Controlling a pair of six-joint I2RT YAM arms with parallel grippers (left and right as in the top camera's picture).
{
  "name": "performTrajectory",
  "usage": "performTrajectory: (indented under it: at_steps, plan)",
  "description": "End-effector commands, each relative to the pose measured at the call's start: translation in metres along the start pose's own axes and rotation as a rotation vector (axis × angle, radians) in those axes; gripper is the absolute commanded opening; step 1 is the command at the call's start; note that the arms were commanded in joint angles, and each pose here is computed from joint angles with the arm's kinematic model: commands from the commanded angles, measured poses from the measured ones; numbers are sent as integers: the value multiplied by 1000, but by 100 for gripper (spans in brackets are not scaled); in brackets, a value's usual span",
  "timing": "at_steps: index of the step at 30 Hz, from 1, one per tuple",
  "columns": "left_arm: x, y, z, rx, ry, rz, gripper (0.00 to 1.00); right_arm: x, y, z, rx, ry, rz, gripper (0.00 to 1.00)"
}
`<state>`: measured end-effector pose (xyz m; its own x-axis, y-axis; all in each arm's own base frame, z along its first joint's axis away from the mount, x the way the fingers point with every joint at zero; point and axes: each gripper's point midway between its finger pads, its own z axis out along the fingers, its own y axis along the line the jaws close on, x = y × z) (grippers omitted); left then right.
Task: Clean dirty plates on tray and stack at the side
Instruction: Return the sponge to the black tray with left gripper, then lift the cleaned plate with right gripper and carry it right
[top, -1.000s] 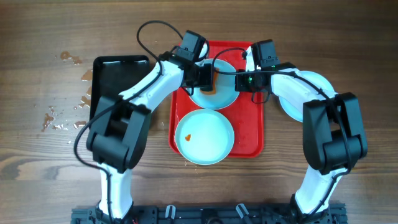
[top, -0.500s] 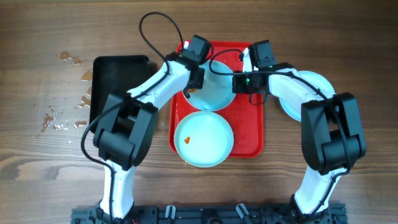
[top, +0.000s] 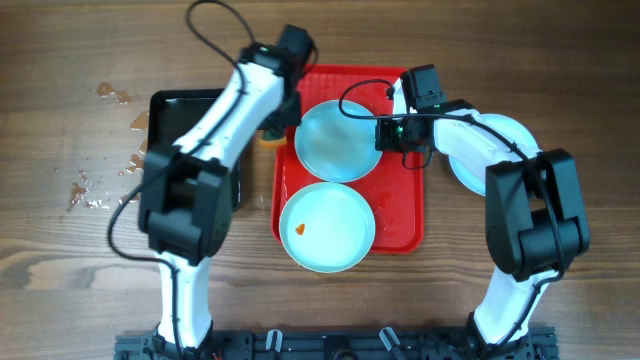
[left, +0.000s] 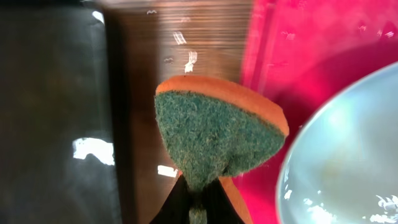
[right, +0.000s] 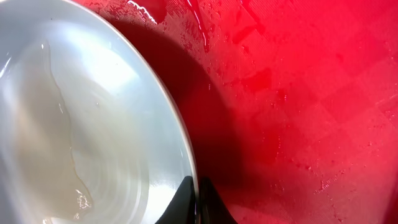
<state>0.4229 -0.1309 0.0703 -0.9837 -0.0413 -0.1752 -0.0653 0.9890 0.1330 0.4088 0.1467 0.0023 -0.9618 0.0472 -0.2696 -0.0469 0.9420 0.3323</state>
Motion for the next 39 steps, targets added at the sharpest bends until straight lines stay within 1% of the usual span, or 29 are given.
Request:
performTrajectory:
  at_steps: [1,2,4,6,8,10,13,15,17,18,19,20,21,22,23,25,27,33,39]
  plan:
    - [-3,60,-61,81,-14,-170,4,7,-21,-2,92,17,-37,4]
    - [2,86,-68,64,7,-219,4,6,-19,-7,91,13,-42,4]
    - [14,118,-67,36,63,-252,4,5,-17,-13,89,7,-58,4]
    - [27,141,-51,14,123,-279,4,4,-16,-17,88,3,-66,4]
    - [42,156,-24,-2,175,-307,4,3,-17,-25,105,-4,-62,4]
    - [53,165,1,-6,195,-328,4,1,-22,-41,188,-24,-45,4]
    - [65,172,29,14,207,-370,4,-7,-12,-72,285,-95,-124,4]
    - [66,172,36,39,206,-387,4,-10,-1,-91,341,-147,-178,4]
    - [64,167,39,71,199,-394,4,-14,6,-116,456,-227,-232,4]
    - [61,164,39,87,190,-395,8,-18,10,-134,539,-291,-261,4]
    - [60,163,39,92,189,-395,17,-22,15,-149,608,-348,-284,4]
    - [61,163,39,91,190,-395,38,-24,21,-167,686,-415,-309,4]
    - [61,163,39,91,193,-394,47,-25,27,-180,741,-463,-333,4]
    - [62,163,39,91,194,-394,87,-26,33,-188,781,-495,-362,4]
    - [61,163,39,90,193,-394,100,-27,38,-195,813,-520,-388,4]
    - [62,163,39,90,193,-394,100,-29,49,-210,900,-584,-435,4]
    - [61,163,39,91,193,-394,100,-32,58,-217,937,-619,-473,4]
    - [61,163,39,91,193,-394,100,-35,71,-240,1074,-681,-542,4]
    - [61,163,39,91,193,-394,100,-31,81,-245,1107,-700,-574,4]
